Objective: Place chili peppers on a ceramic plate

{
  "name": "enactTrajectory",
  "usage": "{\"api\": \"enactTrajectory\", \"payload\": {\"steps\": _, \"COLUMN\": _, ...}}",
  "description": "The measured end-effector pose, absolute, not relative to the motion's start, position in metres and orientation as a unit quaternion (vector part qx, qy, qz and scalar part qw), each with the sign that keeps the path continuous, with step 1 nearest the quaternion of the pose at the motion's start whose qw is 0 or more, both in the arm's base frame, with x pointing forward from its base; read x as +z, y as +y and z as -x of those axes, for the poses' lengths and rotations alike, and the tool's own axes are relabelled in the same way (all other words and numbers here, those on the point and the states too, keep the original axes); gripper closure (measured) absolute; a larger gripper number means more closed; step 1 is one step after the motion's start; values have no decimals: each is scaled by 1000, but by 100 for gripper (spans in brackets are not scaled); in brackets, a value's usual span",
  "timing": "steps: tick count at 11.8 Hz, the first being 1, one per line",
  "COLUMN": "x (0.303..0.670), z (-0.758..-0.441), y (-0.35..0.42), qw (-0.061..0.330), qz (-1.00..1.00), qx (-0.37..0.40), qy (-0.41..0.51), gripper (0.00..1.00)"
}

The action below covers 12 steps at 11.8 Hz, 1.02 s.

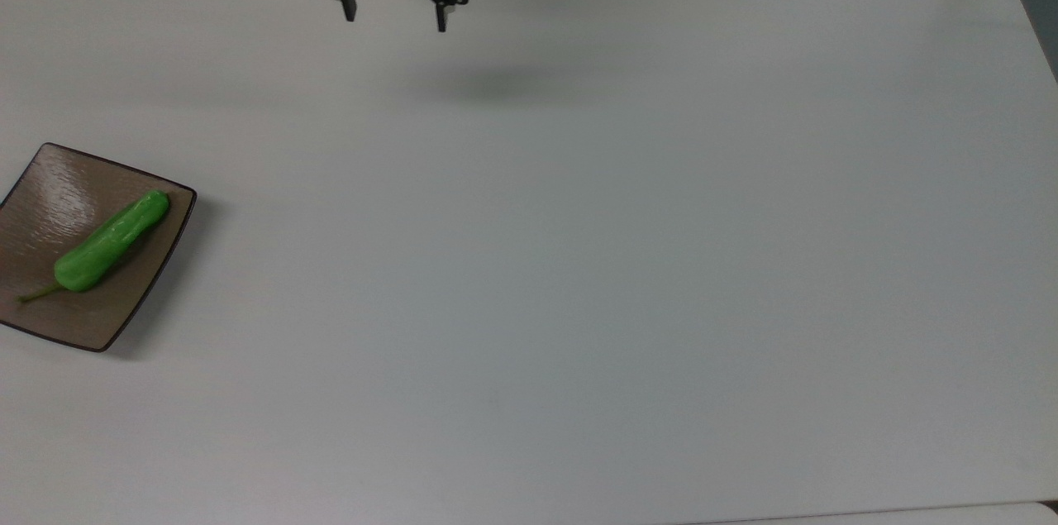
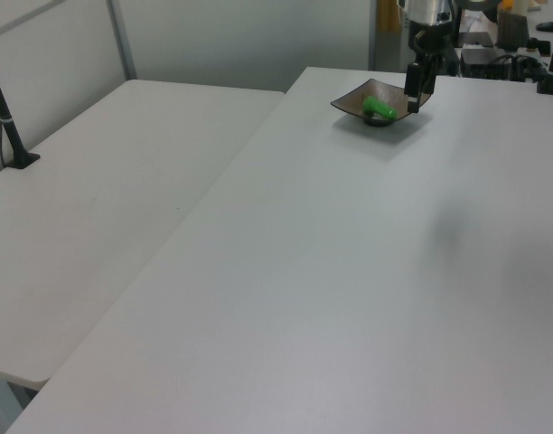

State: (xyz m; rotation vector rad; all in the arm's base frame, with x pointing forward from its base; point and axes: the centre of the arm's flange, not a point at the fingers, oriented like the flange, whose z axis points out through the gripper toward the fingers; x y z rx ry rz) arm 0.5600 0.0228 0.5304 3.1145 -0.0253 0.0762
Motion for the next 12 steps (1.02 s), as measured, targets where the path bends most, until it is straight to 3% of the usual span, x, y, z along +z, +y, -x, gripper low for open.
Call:
{"api": "enactTrajectory", "payload": {"steps": 4, "x": 534, "z": -555, "y": 64, "qw": 12, "qz": -999, "qx": 28, "qy": 23, "gripper": 0}}
{"api": "enactTrajectory", "payload": {"steps": 12, "x": 527, "z": -558, "y": 78, "qw": 12, "qz": -999, "qx": 23, "qy": 35, "gripper": 0}}
